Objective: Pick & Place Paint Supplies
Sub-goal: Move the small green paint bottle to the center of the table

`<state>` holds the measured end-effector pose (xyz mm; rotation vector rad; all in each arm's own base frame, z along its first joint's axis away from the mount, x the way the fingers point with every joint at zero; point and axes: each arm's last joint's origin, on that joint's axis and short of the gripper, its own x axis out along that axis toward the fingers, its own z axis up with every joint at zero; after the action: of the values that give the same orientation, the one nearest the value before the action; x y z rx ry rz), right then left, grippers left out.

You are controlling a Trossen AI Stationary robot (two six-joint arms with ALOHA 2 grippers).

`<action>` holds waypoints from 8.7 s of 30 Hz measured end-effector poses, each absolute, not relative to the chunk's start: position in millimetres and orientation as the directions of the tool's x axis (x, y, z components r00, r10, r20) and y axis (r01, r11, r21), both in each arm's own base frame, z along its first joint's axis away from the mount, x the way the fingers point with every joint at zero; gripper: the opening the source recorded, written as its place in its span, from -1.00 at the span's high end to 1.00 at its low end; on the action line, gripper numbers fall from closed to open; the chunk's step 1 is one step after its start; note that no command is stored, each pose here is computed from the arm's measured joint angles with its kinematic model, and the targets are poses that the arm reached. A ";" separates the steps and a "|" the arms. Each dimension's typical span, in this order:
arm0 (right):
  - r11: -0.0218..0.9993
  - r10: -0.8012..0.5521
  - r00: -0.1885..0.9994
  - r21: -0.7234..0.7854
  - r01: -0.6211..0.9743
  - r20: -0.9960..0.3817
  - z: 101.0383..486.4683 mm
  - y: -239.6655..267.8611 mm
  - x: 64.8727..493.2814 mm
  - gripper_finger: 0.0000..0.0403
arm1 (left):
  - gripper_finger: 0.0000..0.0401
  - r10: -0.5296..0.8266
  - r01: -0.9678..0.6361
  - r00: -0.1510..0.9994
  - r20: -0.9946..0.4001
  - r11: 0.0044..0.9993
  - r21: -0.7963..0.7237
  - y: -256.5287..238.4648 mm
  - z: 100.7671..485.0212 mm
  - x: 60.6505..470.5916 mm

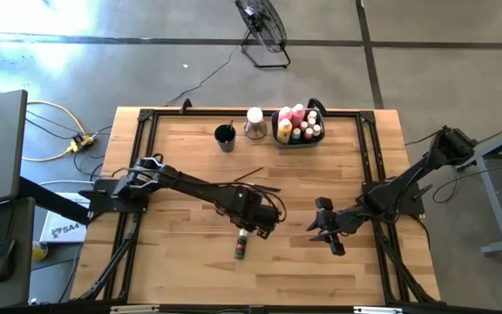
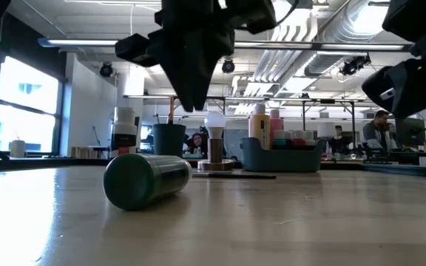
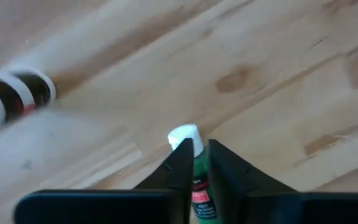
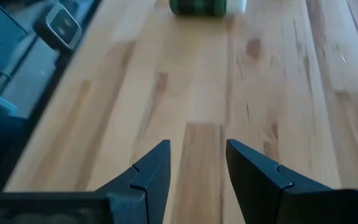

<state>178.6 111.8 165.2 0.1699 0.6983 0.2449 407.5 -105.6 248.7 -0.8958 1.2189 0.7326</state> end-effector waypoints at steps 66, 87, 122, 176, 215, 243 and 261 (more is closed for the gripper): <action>0.926 0.331 0.668 0.092 -0.367 -0.666 160.5 111.7 174.4 0.26 | 0.35 -0.025 -0.861 0.153 -0.988 0.487 -0.146 -110.8 204.1 426.6; 0.920 0.336 0.633 0.099 -0.379 -0.698 157.5 110.8 171.8 0.26 | -0.12 -0.117 -0.887 0.047 -0.992 0.451 -0.095 -105.8 203.3 419.8; 0.923 0.322 0.626 0.089 -0.373 -0.711 156.2 109.9 170.8 0.26 | -0.30 -0.179 -0.946 0.026 -0.984 0.313 -0.082 -110.2 168.0 433.8; 0.924 0.315 0.615 0.087 -0.372 -0.722 155.1 109.3 169.8 0.26 | 0.36 -0.029 -0.889 0.156 -0.987 0.431 -0.153 -106.8 170.5 442.9; 0.935 0.334 0.609 0.171 -0.312 -0.719 187.5 83.3 129.4 0.26 | 0.41 0.711 -0.806 0.462 -0.530 0.586 0.083 -85.2 267.2 475.0; 0.921 0.381 0.662 0.204 -0.331 -0.645 201.1 78.0 120.7 0.26 | 0.39 0.838 -0.852 0.519 -0.171 0.488 -0.190 -130.5 197.7 479.9; 0.914 0.401 0.705 0.197 -0.356 -0.585 206.8 80.3 124.6 0.26 | 0.39 0.816 -0.829 0.556 -0.157 0.530 -0.180 -147.7 160.5 462.5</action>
<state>124.6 80.3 206.8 0.0708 0.6672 0.4210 462.5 -147.7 160.5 -0.2449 0.0554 0.9823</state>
